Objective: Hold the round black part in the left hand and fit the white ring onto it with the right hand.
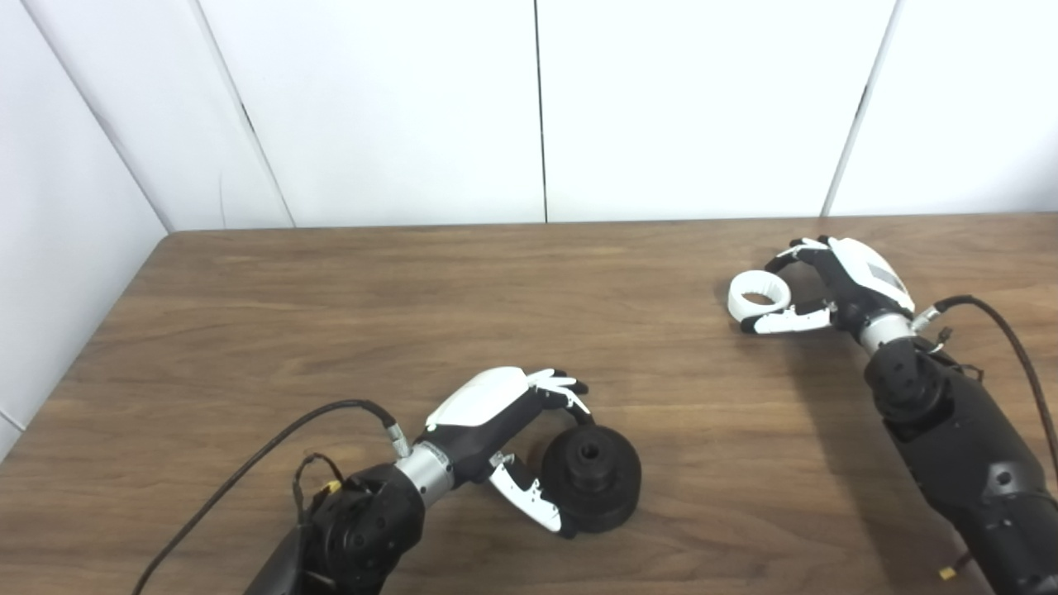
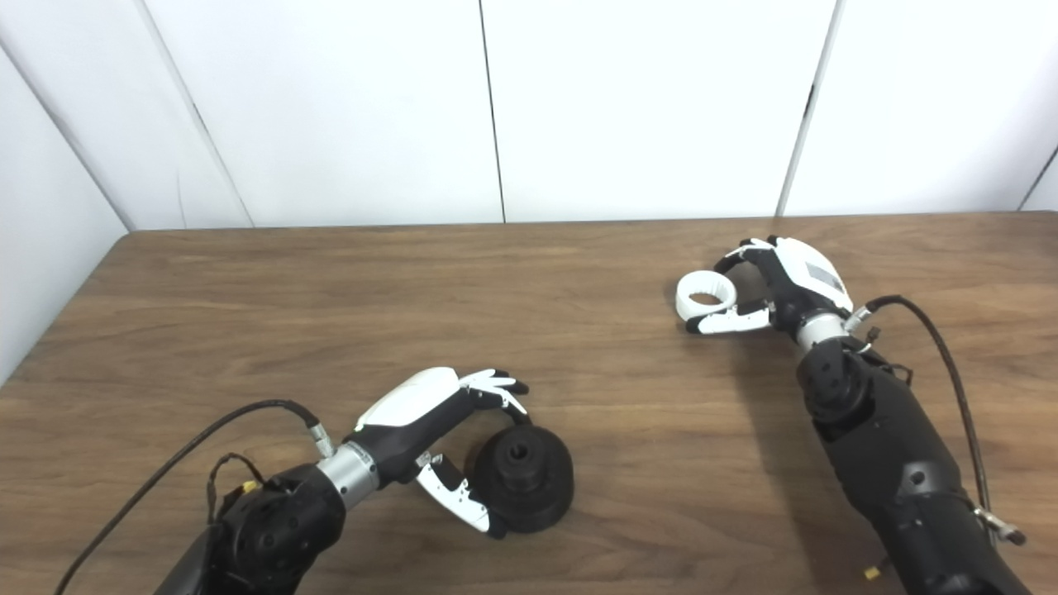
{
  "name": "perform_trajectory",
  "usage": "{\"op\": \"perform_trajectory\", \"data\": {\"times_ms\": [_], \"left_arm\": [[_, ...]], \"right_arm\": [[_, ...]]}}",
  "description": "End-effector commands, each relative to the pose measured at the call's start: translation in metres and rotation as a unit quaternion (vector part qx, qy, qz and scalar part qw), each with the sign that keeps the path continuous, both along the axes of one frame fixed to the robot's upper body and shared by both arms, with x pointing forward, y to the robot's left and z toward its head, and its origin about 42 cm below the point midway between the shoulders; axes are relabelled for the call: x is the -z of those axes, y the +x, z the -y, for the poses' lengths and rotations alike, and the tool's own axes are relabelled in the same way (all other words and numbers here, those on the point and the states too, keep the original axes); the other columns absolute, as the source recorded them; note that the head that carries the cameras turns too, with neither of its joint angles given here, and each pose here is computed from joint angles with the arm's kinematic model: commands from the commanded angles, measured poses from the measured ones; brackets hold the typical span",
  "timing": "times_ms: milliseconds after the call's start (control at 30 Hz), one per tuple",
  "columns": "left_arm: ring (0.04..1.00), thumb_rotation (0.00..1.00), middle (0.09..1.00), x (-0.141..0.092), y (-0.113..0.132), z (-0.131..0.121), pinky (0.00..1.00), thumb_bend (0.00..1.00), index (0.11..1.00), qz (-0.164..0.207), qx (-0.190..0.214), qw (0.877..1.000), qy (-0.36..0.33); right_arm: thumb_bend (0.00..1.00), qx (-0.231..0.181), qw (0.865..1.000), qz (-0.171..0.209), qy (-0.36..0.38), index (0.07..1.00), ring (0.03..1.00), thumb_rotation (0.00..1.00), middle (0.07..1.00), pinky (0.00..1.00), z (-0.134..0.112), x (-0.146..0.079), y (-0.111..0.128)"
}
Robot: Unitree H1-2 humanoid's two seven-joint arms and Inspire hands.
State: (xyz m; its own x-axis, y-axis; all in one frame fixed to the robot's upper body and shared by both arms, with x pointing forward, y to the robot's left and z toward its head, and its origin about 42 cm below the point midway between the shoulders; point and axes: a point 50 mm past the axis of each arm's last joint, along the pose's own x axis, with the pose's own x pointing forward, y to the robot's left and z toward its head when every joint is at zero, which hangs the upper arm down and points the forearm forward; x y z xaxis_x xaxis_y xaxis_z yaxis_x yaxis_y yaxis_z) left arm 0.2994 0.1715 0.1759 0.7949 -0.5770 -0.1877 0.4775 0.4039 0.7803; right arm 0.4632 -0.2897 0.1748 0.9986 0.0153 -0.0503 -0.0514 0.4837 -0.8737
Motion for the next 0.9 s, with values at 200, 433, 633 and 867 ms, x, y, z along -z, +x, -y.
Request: {"op": "perform_trajectory", "data": {"times_ms": [200,433,633,867], "left_arm": [[0.965,0.21,0.9,-0.006,0.0001,0.0023,0.87,0.91,0.593,0.009,0.008,1.0,-0.002],[0.968,0.22,0.904,-0.0064,-0.0006,0.0027,0.88,0.9,0.597,0.008,0.007,1.0,0.0],[0.963,0.22,0.899,-0.0069,-0.0013,0.0022,0.87,0.9,0.594,0.012,0.006,1.0,-0.001],[0.965,0.22,0.901,-0.0073,-0.0015,0.0019,0.87,0.9,0.597,0.008,0.007,1.0,-0.001]], "right_arm": [[0.91,-0.016,0.998,0.053,-0.004,0.698,0.989,0.38,0.904,0.94,-0.0095,-0.0336,0.0167],[0.91,-0.017,0.998,0.053,-0.002,0.688,0.994,0.38,0.911,0.94,-0.013,-0.0332,0.0172],[0.88,-0.015,0.998,0.054,0.005,0.667,0.996,0.35,0.907,0.96,-0.0139,-0.0324,0.0164],[0.85,-0.01,0.998,0.059,0.007,0.65,0.988,0.32,0.896,0.94,-0.0115,-0.0313,0.0145]]}}
